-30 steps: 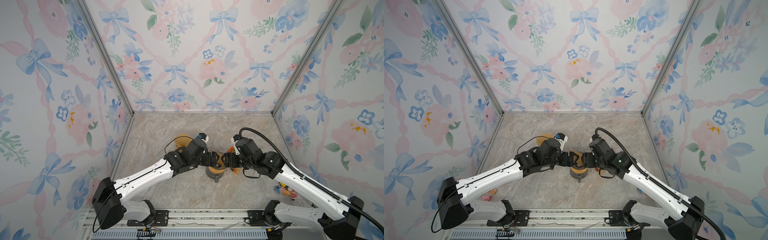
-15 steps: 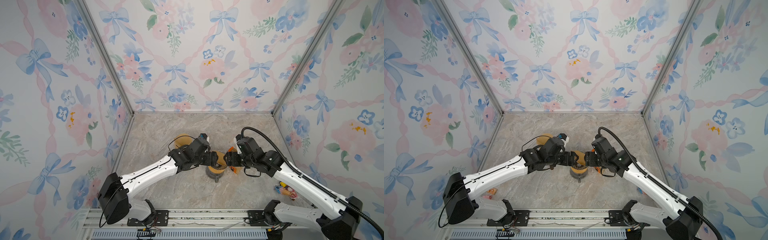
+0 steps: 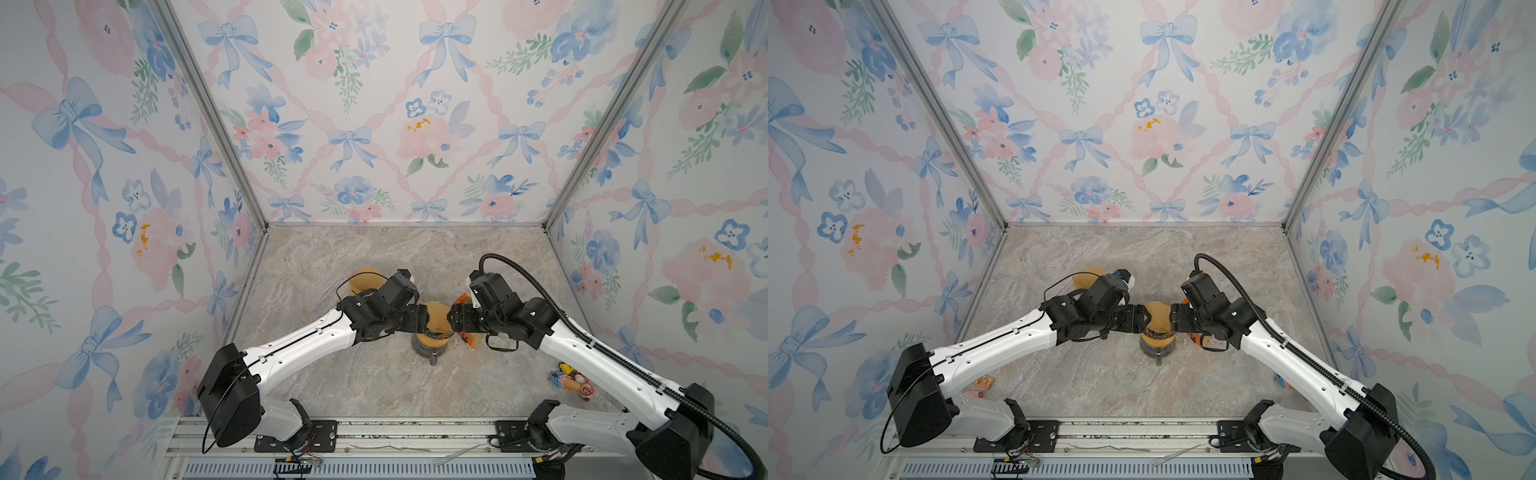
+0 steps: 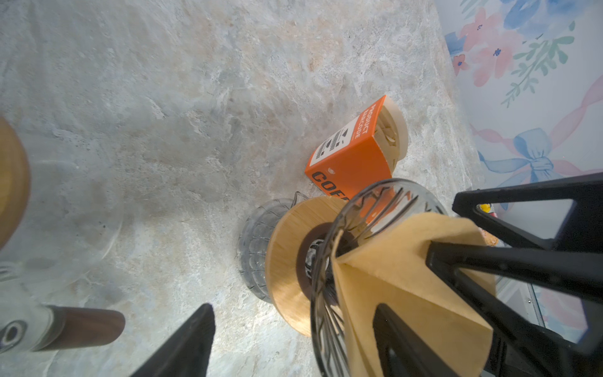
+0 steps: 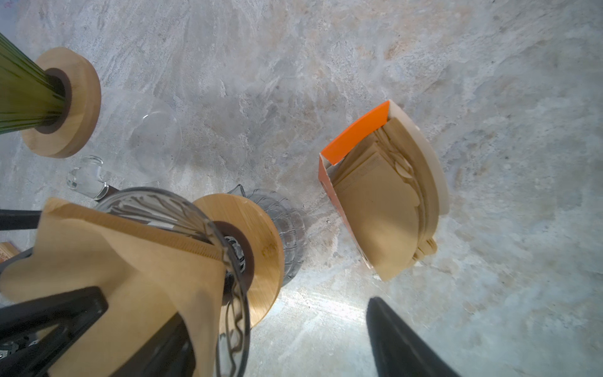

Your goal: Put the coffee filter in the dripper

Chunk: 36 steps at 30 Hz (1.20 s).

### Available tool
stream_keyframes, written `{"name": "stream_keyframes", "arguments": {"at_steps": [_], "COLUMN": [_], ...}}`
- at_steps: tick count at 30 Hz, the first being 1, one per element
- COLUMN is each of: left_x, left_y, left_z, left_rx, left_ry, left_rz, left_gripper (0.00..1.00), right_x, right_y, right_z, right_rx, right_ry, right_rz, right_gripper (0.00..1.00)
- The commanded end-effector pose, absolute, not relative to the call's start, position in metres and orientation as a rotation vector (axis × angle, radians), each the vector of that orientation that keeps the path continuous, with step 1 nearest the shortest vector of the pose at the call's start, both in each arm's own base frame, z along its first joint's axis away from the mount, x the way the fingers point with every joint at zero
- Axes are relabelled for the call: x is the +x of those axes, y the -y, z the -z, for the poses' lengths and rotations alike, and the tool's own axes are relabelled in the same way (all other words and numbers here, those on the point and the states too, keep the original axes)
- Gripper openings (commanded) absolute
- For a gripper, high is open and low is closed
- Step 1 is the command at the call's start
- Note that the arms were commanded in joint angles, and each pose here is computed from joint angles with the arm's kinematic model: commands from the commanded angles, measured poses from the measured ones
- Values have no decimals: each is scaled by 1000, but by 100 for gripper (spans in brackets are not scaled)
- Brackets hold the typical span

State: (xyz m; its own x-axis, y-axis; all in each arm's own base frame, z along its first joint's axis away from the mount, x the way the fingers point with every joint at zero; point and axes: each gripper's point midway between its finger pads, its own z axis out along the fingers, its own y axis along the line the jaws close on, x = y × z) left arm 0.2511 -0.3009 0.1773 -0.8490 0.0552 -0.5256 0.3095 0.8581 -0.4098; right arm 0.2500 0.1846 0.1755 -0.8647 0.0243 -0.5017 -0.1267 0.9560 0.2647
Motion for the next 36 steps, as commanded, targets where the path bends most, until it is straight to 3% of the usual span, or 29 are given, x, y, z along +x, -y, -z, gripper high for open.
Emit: {"name": "stream_keyframes", "arguments": {"at_steps": [1, 36], "left_x": [256, 264], "left_y": [298, 290], "left_z": [-180, -166], "left_rx": [289, 367], "left_ry": [-2510, -2495], "left_rz": [636, 515], "left_gripper": [78, 79], "right_x": [252, 254], "right_y": [-181, -177], "right_z": [-169, -164], "right_rx": [-67, -58], "right_ry": [-2597, -2597], "right_rz": [-381, -451], "right_gripper": [82, 83]}}
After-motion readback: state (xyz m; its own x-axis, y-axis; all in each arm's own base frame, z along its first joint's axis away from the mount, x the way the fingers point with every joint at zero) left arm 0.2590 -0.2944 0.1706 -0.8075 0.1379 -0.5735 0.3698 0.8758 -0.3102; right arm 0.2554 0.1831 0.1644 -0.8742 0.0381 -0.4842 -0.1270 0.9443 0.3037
